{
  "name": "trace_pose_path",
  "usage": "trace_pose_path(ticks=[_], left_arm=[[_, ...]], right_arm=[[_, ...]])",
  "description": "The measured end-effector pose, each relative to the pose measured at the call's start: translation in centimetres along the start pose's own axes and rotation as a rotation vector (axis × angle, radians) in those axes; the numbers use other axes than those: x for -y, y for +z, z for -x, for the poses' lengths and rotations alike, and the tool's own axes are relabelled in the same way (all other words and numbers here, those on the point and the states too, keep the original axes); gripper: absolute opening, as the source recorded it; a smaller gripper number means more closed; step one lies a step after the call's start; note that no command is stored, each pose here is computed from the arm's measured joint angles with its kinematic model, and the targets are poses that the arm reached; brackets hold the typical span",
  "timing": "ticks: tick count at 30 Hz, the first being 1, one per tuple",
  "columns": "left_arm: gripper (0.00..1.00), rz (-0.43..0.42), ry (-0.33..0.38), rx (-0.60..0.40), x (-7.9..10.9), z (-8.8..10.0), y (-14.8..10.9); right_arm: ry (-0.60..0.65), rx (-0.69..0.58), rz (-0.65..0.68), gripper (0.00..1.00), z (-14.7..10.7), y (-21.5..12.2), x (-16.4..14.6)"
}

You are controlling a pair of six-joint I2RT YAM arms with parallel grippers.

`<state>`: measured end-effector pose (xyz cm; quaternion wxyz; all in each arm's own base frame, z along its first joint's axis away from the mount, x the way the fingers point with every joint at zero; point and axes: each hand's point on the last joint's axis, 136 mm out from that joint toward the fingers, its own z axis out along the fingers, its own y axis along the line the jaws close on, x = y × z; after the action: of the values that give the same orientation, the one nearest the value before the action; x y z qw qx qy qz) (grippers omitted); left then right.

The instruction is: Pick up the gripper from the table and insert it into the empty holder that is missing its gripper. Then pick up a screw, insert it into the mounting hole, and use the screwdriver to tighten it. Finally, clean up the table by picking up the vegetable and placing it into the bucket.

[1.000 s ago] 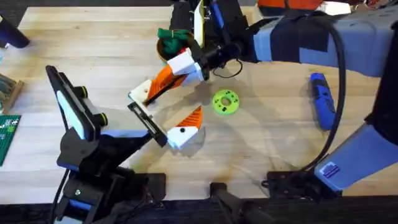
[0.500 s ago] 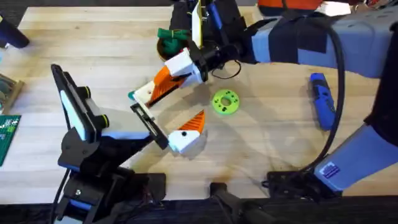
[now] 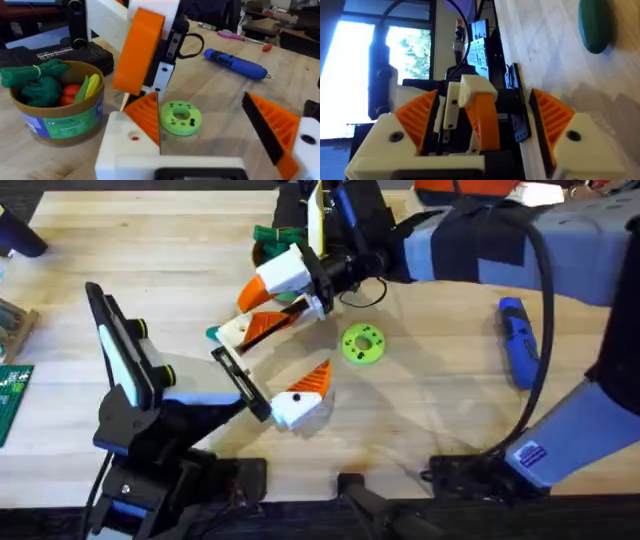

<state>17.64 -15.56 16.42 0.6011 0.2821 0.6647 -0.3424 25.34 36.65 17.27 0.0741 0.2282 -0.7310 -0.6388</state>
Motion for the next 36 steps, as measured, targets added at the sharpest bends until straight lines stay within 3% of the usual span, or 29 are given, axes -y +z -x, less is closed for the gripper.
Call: trace_pose_path(ticks=[6,12,16,25,29,36], left_arm=[[0.985,-0.001,0.0,0.0,0.0,0.0,0.0],[0.985,-0.001,0.0,0.0,0.0,0.0,0.0],[0.985,-0.001,0.0,0.0,0.0,0.0,0.0],[0.985,-0.002,0.0,0.0,0.0,0.0,0.0],[0.985,-0.002,0.0,0.0,0.0,0.0,0.0],[0.985,-0.002,0.0,0.0,0.0,0.0,0.0]], right_arm=[[-0.022,0.072,-0.079,0.995,1.2,-0.9,0.3],[-0.054,0.221,-0.226,0.995,2.2,-5.3,-1.7],[-0.01,0.294,-0.437,0.995,0.7,-8.5,-1.0],[-0.078,0.429,-1.01,0.996,-3.9,-15.4,-1.8],[-0.109,0.474,-1.126,0.996,-4.3,-17.3,-2.3],[-0.061,0.445,-1.207,0.996,-5.5,-18.2,-1.0]])
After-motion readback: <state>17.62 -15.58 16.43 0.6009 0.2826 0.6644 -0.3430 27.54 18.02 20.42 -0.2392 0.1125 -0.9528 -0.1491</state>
